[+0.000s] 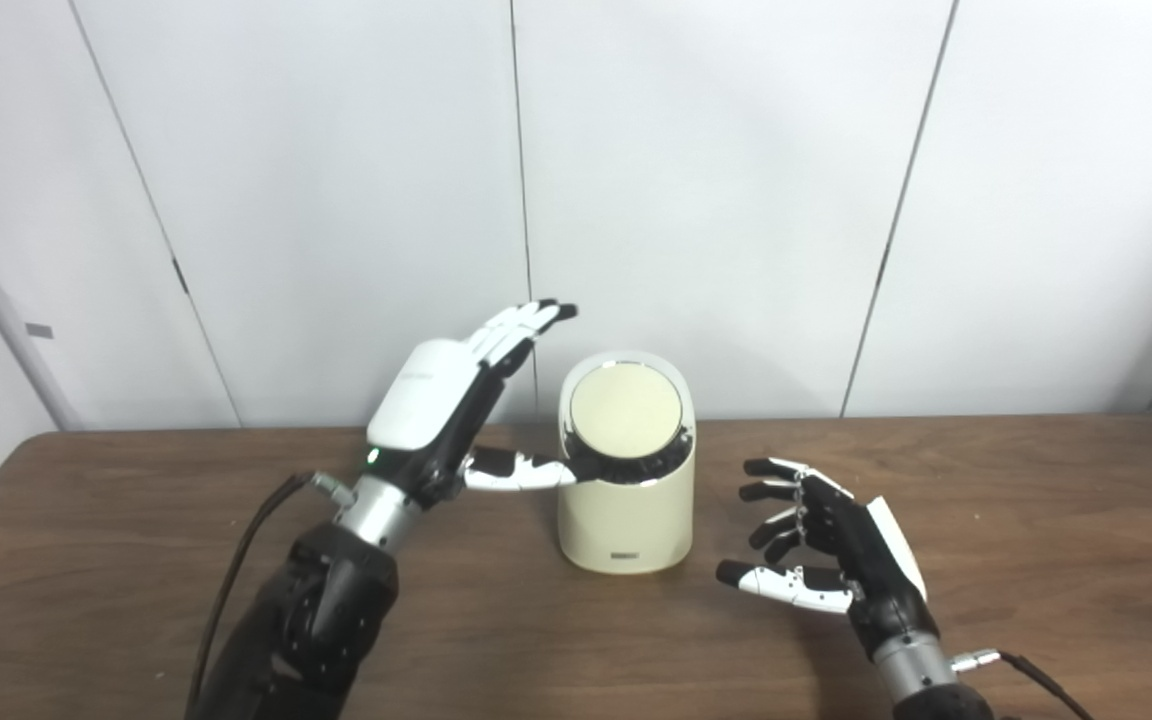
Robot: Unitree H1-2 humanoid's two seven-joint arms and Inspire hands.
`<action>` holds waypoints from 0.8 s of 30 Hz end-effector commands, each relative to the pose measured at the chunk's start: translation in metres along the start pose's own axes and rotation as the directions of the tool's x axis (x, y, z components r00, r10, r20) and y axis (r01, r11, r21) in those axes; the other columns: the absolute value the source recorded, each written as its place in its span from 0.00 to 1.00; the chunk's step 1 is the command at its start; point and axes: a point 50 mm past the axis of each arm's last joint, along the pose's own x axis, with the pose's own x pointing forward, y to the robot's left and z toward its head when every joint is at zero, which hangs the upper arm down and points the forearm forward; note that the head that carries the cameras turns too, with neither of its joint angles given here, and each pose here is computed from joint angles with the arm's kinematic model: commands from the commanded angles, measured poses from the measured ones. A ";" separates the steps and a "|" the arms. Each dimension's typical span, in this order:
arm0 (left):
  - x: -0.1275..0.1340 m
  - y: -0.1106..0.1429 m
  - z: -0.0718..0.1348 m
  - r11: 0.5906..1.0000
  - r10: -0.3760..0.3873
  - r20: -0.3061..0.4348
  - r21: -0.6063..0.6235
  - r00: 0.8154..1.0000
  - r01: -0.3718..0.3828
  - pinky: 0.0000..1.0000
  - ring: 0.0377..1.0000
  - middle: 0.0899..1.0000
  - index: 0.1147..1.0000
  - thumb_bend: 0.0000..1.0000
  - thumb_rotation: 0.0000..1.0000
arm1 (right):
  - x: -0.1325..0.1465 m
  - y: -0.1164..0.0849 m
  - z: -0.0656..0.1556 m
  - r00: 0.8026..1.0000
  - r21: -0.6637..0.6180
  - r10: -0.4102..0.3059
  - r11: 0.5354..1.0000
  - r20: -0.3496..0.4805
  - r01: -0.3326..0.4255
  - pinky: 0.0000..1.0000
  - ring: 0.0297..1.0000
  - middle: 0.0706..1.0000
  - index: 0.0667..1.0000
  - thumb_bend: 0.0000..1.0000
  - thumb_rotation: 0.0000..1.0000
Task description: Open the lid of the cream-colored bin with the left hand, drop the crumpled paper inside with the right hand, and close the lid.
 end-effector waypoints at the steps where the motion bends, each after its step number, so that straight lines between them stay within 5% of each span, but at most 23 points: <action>1: 0.006 0.014 0.008 0.996 0.077 0.029 -0.055 0.997 -0.075 0.80 0.94 0.94 0.95 0.83 0.39 | 0.008 -0.005 0.015 0.998 -0.001 -0.012 1.000 0.065 0.012 0.40 0.48 0.66 0.71 0.71 0.19; 7: -0.017 0.004 -0.001 0.953 0.109 -0.100 -0.272 0.989 -0.132 0.89 0.94 0.94 0.95 0.86 0.40 | 0.008 -0.005 0.015 0.997 -0.006 -0.010 1.000 0.074 0.010 0.41 0.48 0.67 0.72 0.71 0.19; 14: -0.052 -0.013 -0.010 0.858 0.076 -0.227 -0.481 0.971 -0.179 0.83 0.89 0.91 0.95 0.88 0.44 | 0.008 -0.008 0.015 0.997 0.003 -0.009 1.000 0.080 0.009 0.45 0.50 0.67 0.72 0.74 0.20; 24: -0.089 -0.033 -0.020 0.831 -0.005 -0.324 -0.527 0.946 -0.176 0.79 0.84 0.86 0.94 0.91 0.49 | 0.006 -0.010 0.015 0.997 -0.003 -0.036 0.999 0.066 0.036 0.46 0.53 0.68 0.71 0.76 0.20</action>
